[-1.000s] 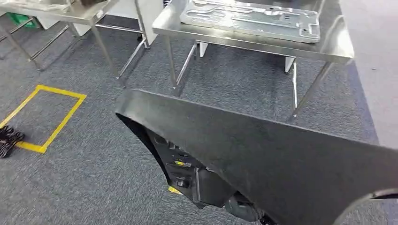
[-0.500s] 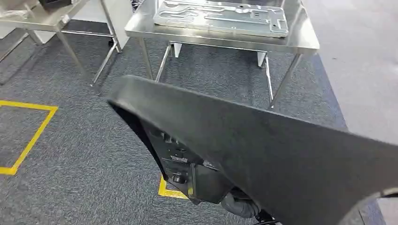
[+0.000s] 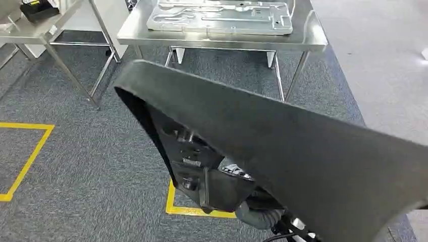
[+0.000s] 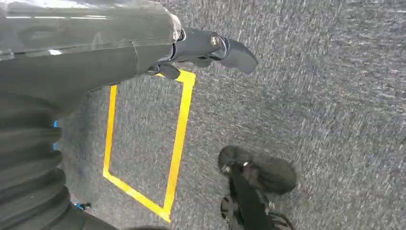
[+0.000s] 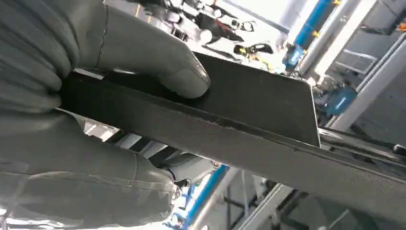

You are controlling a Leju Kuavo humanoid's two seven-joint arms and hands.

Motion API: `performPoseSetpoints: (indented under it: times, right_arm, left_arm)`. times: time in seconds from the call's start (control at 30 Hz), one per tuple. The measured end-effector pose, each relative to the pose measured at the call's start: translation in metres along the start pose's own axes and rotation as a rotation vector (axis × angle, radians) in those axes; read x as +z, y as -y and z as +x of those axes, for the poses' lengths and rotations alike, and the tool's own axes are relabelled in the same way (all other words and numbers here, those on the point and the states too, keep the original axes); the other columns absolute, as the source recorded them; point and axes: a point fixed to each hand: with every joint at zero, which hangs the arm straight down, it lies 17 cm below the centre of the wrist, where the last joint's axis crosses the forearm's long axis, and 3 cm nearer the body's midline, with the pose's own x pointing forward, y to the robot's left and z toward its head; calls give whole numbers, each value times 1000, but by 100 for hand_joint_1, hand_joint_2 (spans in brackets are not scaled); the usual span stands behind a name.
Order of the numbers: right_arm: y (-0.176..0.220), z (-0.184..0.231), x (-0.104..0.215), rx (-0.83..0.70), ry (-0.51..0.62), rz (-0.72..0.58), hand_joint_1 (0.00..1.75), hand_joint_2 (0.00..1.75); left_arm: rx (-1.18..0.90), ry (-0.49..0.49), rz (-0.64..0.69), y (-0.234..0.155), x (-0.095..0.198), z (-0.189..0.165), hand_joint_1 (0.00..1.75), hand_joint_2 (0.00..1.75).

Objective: Take the parts from the cabinet and place them on the table.

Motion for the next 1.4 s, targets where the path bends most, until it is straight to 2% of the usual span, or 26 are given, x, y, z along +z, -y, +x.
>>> performPoseSetpoints:
  times: [1.4]
  right_arm:
    - [1,-2,-1,6,-1,-17,175,175]
  left_arm:
    - [-14,-2,2,-8,-1,-1,0,175]
